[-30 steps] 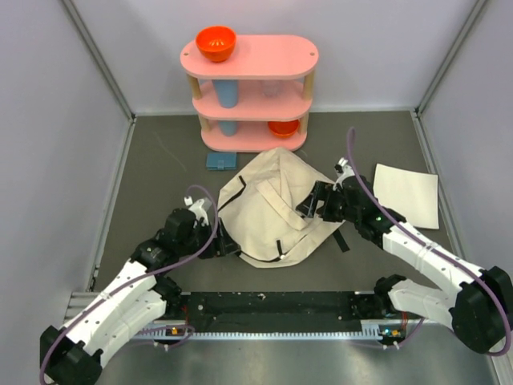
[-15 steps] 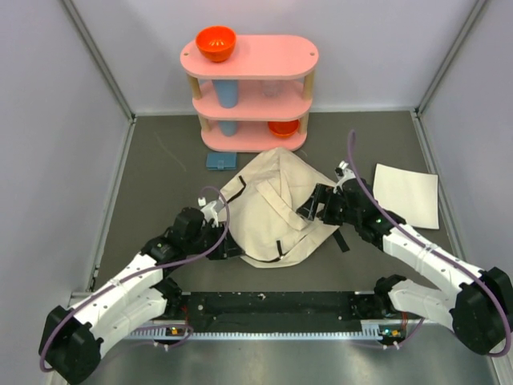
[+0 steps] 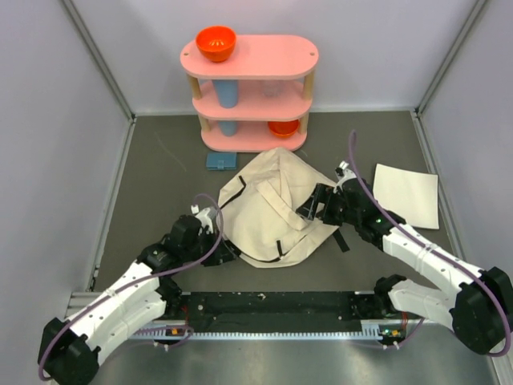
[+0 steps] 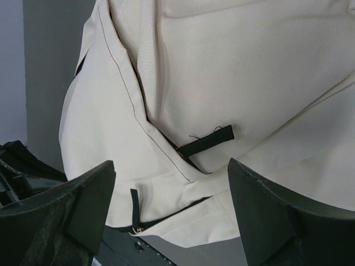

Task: Pack the student bag
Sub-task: Adjust the student bag at the center of the board.

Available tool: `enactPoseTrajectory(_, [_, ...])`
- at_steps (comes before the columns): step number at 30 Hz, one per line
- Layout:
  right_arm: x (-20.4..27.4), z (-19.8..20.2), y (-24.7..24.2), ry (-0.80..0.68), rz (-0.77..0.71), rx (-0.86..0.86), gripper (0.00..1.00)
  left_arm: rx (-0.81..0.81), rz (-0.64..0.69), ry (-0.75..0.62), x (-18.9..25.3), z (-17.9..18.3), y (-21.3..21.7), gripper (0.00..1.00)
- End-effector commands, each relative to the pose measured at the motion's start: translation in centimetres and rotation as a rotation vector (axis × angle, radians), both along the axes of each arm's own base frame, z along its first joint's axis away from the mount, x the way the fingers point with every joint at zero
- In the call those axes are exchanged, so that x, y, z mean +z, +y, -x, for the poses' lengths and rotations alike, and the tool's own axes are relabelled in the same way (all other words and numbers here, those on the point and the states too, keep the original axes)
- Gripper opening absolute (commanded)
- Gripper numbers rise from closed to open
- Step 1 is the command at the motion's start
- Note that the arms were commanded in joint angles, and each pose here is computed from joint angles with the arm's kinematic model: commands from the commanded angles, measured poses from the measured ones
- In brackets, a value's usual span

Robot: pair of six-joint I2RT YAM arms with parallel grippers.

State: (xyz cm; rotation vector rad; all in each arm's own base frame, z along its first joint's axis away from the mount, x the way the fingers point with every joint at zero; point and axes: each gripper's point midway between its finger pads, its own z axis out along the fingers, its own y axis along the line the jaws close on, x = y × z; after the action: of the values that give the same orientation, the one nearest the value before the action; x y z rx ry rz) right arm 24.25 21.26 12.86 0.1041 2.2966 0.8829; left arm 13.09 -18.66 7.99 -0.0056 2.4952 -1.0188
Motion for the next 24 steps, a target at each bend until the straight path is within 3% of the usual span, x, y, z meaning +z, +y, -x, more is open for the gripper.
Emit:
enactPoseTrajectory(1, [0.4,-0.2,0.4,-0.018,-0.020,0.007,0.81,0.019,-0.048,0.005,-0.7,-0.8,0.2,0.18])
enactPoseTrajectory(2, [0.3,-0.1,0.5,-0.017,-0.019,0.008,0.81,0.019,-0.050,-0.003,-0.7,-1.1,0.1,0.24])
enactPoseTrajectory(5, [0.2,-0.1,0.4,-0.013,-0.021,0.004,0.81,0.046,-0.023,-0.050,0.2,-2.8,-0.6,0.27])
enactPoseTrajectory(10, [-0.2,0.2,0.2,-0.002,-0.015,0.002,0.81,0.149,0.061,-0.219,3.8,-6.8,-1.5,0.55])
enactPoseTrajectory(18, [-0.9,0.3,0.2,0.014,-0.003,0.009,0.81,0.137,0.170,-0.256,6.2,-9.2,-4.2,0.65])
enactPoseTrajectory(24, [-1.7,0.4,0.4,0.043,0.004,0.019,0.81,0.169,0.123,-0.206,5.1,-9.8,-4.0,0.75])
